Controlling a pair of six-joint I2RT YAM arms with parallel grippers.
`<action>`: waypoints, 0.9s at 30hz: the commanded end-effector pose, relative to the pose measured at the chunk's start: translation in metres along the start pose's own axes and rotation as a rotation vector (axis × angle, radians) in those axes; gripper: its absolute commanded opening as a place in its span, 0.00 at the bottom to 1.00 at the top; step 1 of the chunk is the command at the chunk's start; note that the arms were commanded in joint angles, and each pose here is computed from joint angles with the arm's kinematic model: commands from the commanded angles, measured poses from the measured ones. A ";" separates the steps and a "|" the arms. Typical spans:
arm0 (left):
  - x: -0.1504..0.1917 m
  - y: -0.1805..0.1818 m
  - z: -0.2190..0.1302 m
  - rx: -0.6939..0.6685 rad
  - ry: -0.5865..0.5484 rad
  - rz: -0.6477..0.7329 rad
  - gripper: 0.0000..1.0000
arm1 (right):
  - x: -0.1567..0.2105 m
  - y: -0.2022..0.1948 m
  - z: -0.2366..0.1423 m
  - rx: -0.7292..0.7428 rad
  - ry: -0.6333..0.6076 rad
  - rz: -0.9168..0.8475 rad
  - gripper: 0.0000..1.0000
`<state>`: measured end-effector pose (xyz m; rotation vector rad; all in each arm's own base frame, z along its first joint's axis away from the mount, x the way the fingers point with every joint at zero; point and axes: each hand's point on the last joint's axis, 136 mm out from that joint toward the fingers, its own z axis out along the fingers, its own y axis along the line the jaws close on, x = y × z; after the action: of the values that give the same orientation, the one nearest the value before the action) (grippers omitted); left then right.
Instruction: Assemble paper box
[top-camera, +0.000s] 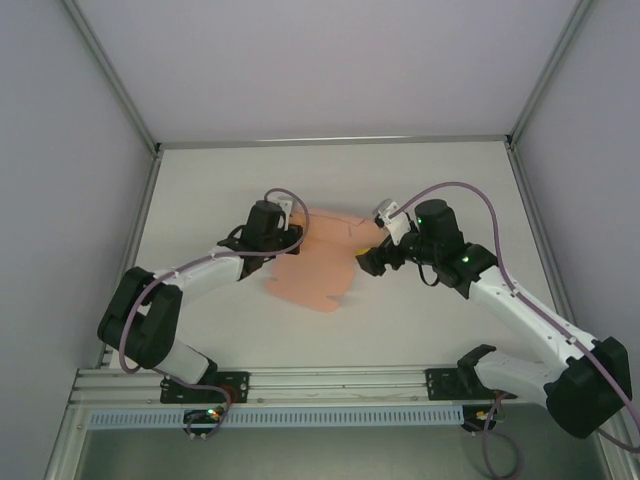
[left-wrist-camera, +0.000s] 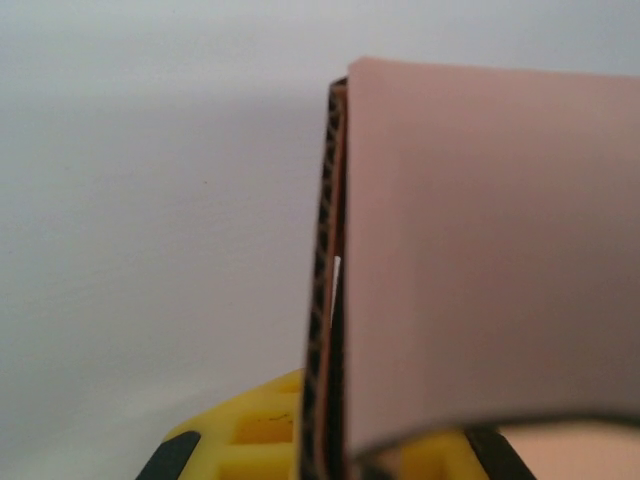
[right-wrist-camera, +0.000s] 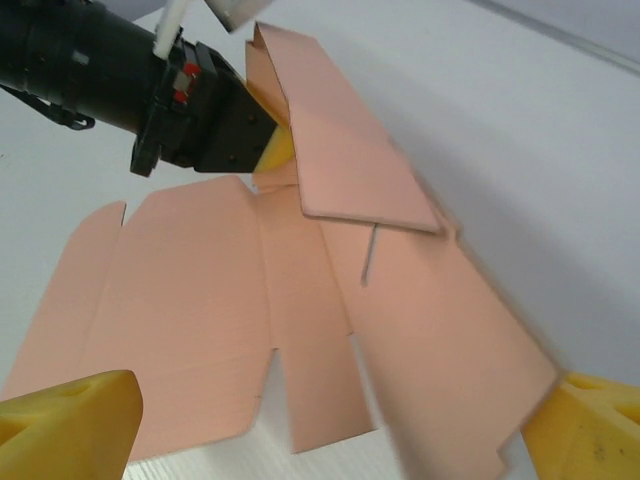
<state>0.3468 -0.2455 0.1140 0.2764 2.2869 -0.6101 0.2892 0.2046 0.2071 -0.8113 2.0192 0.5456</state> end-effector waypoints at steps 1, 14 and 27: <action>-0.017 -0.017 -0.010 0.097 -0.063 -0.020 0.00 | 0.006 0.000 0.013 -0.037 0.023 0.119 0.95; -0.026 -0.037 -0.023 0.210 -0.130 0.010 0.00 | -0.020 0.022 0.031 -0.234 -0.084 0.180 0.33; -0.051 -0.046 -0.055 0.383 -0.277 0.078 0.33 | -0.024 0.058 0.004 -0.416 -0.104 0.082 0.00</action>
<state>0.3364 -0.2537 0.1626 0.3621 2.0388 -0.8845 0.2831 0.2484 0.2173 -0.8228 1.9450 0.9520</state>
